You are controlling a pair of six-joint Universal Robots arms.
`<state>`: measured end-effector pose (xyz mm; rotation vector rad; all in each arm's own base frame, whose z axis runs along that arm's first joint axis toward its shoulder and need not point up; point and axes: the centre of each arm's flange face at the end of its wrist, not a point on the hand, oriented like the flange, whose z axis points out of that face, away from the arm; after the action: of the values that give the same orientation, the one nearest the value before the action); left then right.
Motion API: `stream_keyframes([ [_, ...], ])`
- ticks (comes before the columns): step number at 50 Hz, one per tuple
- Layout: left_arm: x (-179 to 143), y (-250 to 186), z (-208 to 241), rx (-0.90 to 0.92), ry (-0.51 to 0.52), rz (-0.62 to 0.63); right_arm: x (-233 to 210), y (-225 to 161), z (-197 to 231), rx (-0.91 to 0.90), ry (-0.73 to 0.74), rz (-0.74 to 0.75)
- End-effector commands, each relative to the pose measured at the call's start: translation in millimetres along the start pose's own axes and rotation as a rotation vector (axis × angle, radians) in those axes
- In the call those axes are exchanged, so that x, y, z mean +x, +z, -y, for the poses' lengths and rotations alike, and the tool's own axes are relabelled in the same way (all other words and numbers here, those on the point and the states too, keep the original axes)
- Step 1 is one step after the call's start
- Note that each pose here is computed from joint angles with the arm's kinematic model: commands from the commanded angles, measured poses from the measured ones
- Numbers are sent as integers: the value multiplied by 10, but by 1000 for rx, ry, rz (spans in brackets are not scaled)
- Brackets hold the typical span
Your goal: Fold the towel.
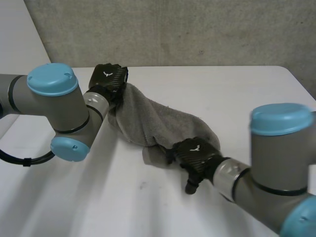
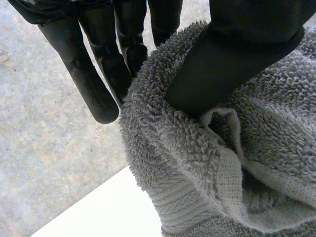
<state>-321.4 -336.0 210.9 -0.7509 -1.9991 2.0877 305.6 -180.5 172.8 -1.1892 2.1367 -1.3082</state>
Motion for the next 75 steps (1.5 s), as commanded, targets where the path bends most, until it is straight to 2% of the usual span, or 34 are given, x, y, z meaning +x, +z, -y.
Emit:
stream_keyframes([
  [1,8,-62,-45,-35,-1,-8,64,495,-53,-5,43,-5],
  [6,-67,-107,-24,-47,-3,4,292,766,79,45,38,-104],
  [8,-109,-123,-20,-53,-4,13,510,894,205,108,33,-206],
  [13,-203,-202,-2,-65,-8,29,782,999,324,192,27,-296],
  [26,-174,-267,-68,-90,-8,18,761,1197,51,137,36,-278],
  [41,-170,-261,-84,-92,-10,17,760,1222,10,132,39,-281],
  [60,-161,-291,-93,-101,-20,16,809,1313,70,238,37,-313],
  [64,-173,-297,-48,-90,-46,19,786,1308,72,254,107,-296],
  [71,-225,-351,145,-52,-78,29,799,1167,265,313,223,-257],
  [75,-272,-474,378,-38,-101,29,1054,808,694,427,230,-311],
])
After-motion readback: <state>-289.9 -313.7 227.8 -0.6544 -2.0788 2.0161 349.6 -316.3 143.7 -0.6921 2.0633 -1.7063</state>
